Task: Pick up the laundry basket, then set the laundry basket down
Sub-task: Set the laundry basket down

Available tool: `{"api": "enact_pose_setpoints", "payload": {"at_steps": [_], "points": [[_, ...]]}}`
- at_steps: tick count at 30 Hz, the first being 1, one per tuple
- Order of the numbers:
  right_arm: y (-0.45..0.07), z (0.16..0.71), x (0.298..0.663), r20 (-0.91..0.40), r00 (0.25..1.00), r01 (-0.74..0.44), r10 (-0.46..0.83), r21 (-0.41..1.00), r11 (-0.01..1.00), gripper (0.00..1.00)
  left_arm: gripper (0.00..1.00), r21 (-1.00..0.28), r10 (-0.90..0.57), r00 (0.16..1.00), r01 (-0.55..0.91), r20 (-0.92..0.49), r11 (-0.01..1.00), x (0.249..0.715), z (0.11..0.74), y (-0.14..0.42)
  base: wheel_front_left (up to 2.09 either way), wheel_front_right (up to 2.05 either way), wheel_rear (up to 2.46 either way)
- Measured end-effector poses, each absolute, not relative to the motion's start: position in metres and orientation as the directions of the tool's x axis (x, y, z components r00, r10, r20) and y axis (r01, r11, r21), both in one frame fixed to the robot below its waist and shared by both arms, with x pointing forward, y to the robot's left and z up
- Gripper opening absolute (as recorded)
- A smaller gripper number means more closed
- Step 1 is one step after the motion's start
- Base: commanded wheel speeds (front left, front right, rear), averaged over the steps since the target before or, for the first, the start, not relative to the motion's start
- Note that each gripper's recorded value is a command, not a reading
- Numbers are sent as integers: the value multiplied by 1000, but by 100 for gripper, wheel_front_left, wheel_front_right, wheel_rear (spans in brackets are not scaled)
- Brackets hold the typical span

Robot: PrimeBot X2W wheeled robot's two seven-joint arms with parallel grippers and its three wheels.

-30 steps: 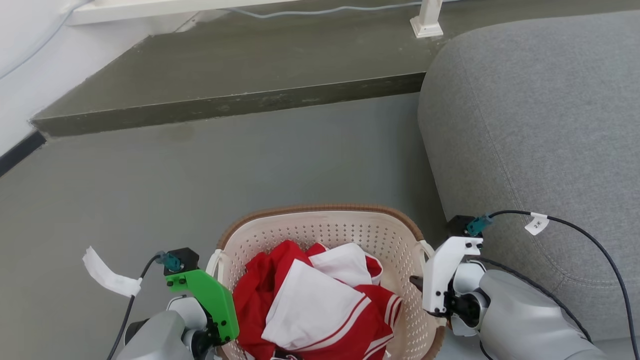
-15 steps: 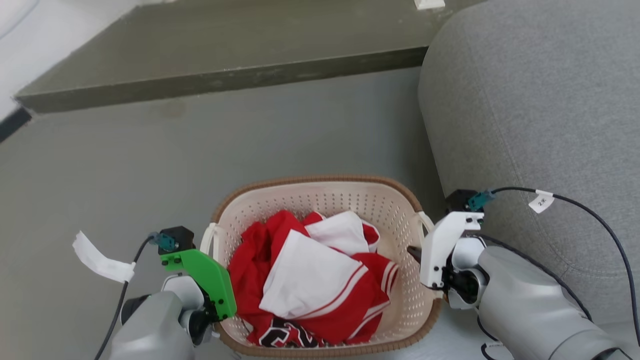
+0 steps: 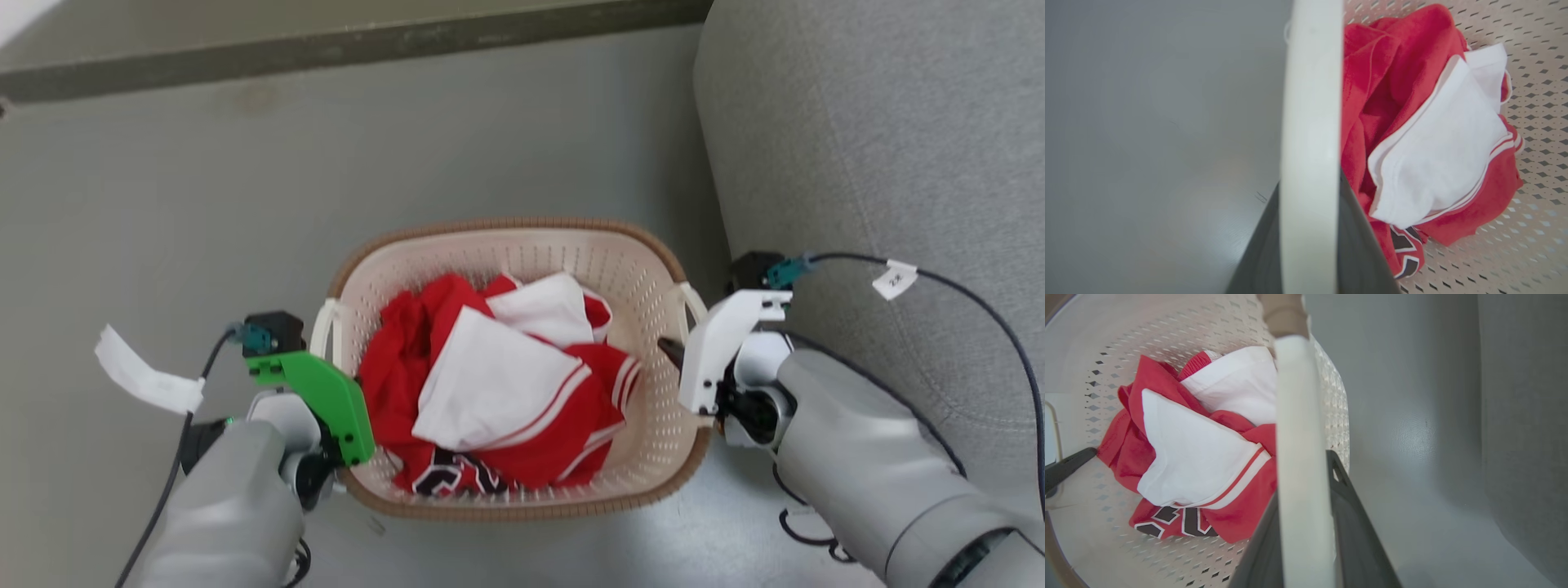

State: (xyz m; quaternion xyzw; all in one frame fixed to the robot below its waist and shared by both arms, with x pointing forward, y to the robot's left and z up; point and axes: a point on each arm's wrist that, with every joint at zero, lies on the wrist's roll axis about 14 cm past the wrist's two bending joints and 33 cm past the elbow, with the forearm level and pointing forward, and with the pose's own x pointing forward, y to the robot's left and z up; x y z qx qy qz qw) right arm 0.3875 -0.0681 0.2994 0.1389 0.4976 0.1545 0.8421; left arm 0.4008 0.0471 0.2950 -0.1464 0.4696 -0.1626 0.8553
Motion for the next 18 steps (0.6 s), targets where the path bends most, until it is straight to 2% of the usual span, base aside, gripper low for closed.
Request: {"api": "enact_pose_setpoints", "payload": {"at_steps": [18], "points": [[-64, 262, 439, -793, 461, -143, 397, 375, 916, 0, 0, -409, -400, 505, 98, -765, 907, 444, 254, 50, 0, 0, 0]]}}
